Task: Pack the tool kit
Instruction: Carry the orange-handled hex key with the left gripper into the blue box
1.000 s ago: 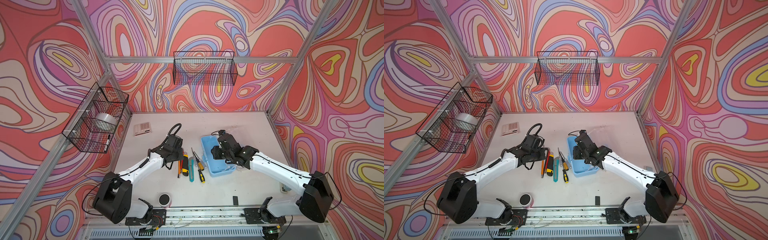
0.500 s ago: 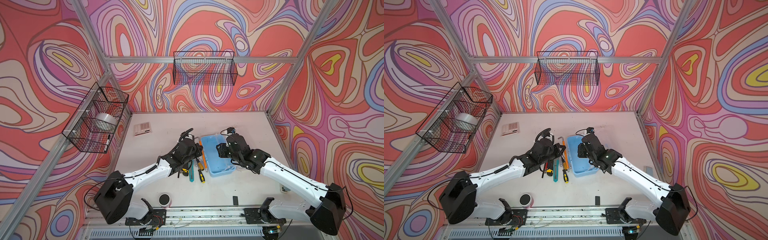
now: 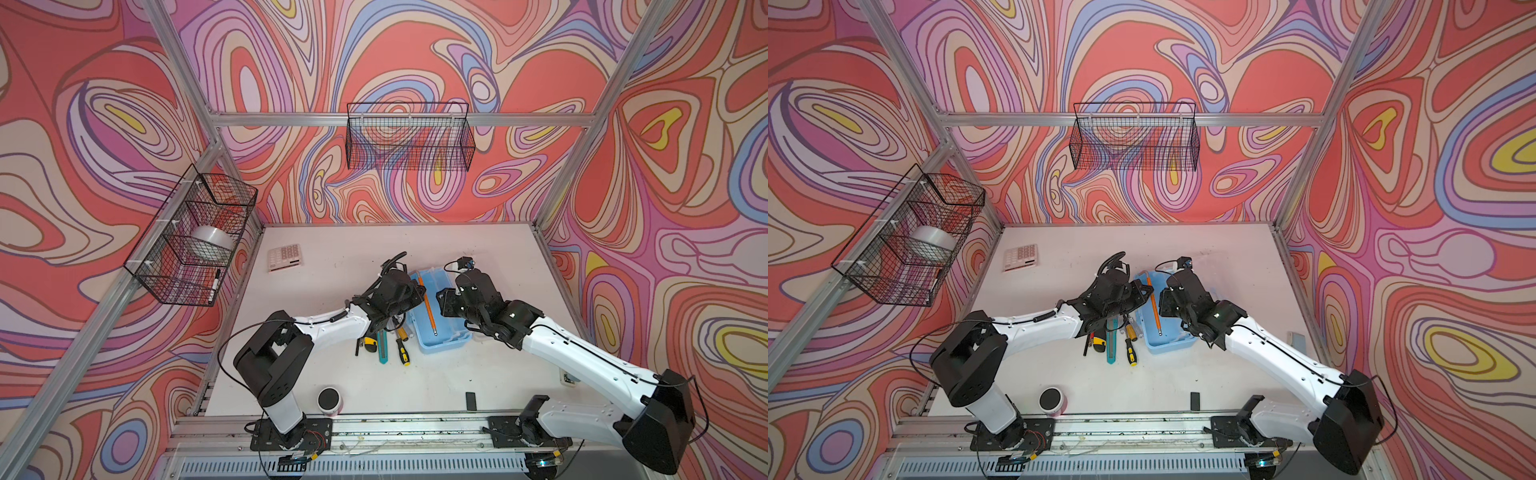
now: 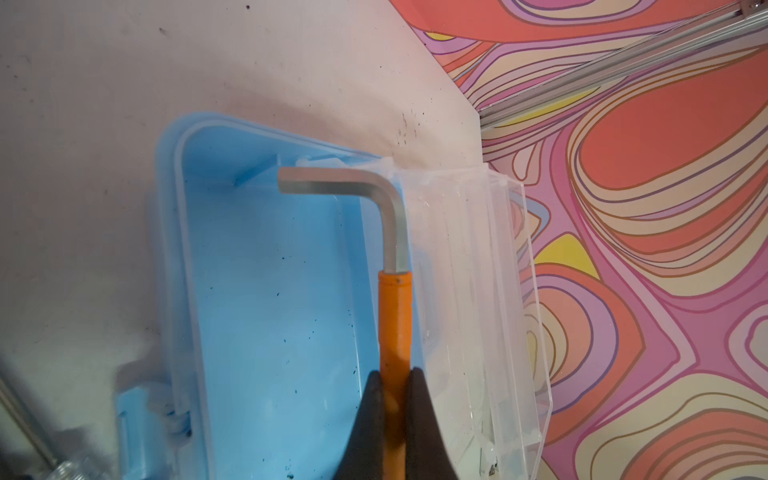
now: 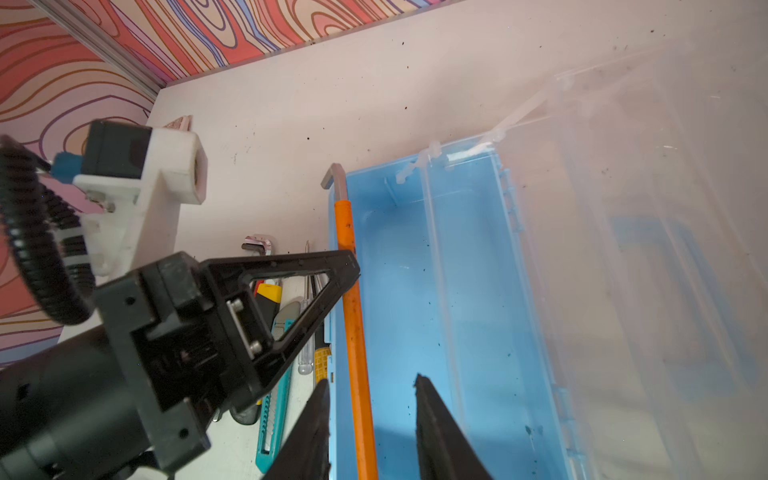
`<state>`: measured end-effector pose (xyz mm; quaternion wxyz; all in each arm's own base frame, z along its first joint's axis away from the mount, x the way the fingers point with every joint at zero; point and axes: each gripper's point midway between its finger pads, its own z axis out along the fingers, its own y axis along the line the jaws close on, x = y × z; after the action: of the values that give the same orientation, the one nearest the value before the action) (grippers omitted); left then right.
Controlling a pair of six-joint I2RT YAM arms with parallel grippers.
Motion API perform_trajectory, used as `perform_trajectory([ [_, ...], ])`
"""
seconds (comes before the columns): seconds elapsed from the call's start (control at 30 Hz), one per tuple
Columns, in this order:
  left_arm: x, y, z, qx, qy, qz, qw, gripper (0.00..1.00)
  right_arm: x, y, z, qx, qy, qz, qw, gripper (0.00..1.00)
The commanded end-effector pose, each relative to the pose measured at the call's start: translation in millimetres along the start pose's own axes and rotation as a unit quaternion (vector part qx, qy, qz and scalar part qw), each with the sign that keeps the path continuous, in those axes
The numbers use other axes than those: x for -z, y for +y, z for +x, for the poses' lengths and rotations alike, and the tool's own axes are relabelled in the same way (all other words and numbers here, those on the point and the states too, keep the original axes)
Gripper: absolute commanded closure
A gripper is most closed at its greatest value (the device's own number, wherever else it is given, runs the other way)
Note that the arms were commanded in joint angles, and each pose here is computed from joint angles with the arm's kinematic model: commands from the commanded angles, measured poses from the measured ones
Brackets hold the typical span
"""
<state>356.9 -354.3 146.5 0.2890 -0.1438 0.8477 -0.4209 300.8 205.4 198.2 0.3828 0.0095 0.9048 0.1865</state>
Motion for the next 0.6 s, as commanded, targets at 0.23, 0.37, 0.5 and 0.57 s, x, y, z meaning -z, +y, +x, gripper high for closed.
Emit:
perform_trajectory([
  [0.23,-25,9,13,0.014,0.028,-0.018,0.999,1.00,-6,-15,4,-0.008,0.005,0.012,1.000,0.66],
  [0.37,-31,16,18,0.013,0.038,-0.025,0.999,0.94,-8,-17,5,-0.010,0.008,0.012,1.000,0.65],
  [0.5,-35,20,22,0.012,0.044,-0.031,0.998,0.87,-9,-20,6,-0.010,0.009,0.013,1.000,0.65],
  [0.57,-37,22,23,0.012,0.048,-0.033,0.998,0.85,-8,-21,5,-0.009,0.009,0.015,1.000,0.65],
])
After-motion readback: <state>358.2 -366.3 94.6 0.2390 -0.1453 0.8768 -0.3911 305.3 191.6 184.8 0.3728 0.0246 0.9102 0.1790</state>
